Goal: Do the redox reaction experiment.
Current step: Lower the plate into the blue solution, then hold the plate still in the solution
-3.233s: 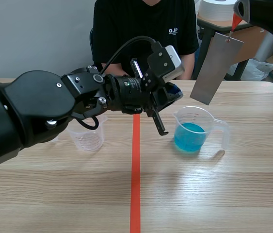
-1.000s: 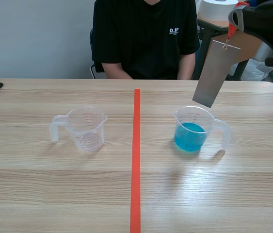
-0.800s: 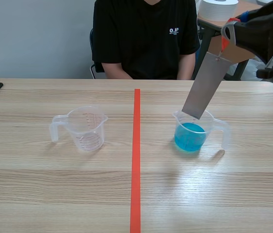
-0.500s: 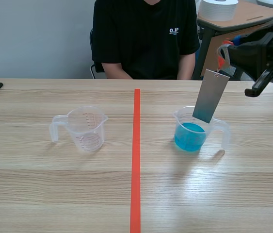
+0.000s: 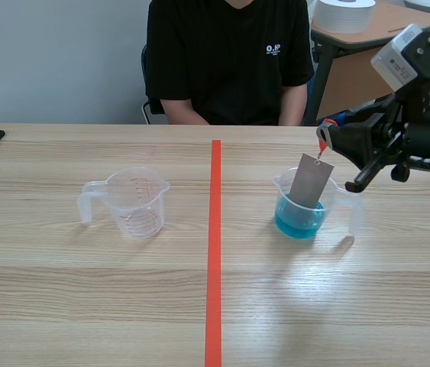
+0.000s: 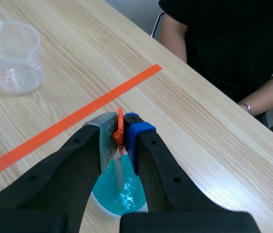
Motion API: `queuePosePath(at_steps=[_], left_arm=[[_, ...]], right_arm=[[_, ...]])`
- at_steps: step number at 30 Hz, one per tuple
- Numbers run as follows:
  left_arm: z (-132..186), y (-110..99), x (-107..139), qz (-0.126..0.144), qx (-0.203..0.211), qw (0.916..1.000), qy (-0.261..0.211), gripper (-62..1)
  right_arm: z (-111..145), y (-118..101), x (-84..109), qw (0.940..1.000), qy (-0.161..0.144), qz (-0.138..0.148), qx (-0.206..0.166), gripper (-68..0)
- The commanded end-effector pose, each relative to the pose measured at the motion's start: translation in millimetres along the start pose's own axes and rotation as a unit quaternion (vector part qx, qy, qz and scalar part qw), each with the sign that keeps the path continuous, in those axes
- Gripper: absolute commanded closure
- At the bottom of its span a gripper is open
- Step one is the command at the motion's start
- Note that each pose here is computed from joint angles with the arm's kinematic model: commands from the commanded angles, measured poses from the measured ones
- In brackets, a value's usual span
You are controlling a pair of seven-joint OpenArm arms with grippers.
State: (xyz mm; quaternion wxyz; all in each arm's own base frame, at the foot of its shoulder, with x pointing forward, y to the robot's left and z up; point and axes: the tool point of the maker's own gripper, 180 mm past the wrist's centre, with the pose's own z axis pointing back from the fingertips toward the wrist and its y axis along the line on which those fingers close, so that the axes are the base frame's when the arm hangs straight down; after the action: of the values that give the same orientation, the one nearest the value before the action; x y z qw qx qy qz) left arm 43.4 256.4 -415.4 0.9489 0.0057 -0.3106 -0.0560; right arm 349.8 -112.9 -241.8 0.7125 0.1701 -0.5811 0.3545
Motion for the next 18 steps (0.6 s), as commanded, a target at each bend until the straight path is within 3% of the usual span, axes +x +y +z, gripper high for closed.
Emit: queuePosePath(at_steps=[1,18], left_arm=[[0.3,-0.9,4.6,0.001,-0.001,1.0000,-0.009,-4.9],[0.3,-0.9,4.6,0.001,-0.001,1.0000,-0.009,-4.9]], right_arm=[[-1.5,-8.2,10.4,0.9998,-0.012,0.012,-0.006,-1.7],[-5.2,-9.5,5.6,0.9999,-0.008,0.011,-0.007,-1.7]])
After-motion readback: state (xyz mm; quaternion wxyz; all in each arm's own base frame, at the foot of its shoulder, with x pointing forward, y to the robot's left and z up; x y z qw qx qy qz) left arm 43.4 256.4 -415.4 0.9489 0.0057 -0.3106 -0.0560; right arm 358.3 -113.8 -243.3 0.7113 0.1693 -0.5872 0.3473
